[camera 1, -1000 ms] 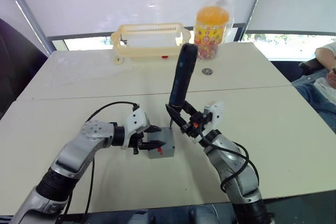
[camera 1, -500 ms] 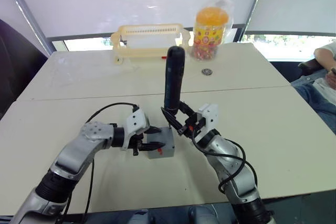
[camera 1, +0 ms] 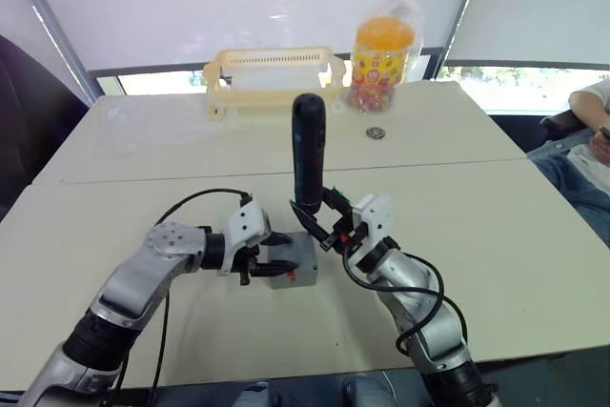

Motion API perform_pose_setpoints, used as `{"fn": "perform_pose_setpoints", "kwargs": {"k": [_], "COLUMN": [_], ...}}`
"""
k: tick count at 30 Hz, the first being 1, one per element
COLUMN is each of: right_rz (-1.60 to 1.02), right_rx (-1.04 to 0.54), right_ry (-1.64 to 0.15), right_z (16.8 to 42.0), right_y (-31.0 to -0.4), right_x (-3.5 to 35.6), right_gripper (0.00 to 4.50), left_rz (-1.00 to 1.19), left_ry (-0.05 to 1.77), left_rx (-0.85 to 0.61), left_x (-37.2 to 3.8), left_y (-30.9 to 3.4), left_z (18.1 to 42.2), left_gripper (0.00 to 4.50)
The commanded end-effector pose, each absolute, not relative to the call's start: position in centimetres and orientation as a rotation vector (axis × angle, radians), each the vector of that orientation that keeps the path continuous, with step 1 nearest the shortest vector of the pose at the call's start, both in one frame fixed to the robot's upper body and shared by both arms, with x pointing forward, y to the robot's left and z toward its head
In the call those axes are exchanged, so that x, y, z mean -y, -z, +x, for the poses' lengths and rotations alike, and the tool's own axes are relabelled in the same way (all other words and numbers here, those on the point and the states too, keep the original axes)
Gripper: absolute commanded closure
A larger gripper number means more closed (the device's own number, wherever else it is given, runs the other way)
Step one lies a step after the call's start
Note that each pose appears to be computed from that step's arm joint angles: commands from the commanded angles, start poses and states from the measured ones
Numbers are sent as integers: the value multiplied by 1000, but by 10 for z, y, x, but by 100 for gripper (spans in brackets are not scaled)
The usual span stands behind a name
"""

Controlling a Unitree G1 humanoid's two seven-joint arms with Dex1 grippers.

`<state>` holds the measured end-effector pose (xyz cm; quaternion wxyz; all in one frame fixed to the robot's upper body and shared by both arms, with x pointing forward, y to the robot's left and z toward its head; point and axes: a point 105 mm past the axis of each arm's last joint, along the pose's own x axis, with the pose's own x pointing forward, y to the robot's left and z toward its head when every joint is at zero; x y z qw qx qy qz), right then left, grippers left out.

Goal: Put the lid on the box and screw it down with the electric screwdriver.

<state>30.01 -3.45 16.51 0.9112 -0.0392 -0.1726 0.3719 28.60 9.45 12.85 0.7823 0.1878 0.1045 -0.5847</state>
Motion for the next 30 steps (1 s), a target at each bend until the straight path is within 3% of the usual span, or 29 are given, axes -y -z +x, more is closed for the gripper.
{"fn": "perform_pose_setpoints", "kwargs": {"k": [1,30], "right_rz": [-108,-92], "right_rx": [238,146], "right_ry": [-749,-721], "right_z": [305,307], "right_y": [-136,-111], "right_x": [38,40], "right_gripper": [275,275], "left_rz": [421,431], "left_ry": [1267,1257], "left_rx": [-284,-293], "left_x": [-97,-98], "left_y": [-117,-115], "left_z": [281,281], "left_gripper": [203,203]}}
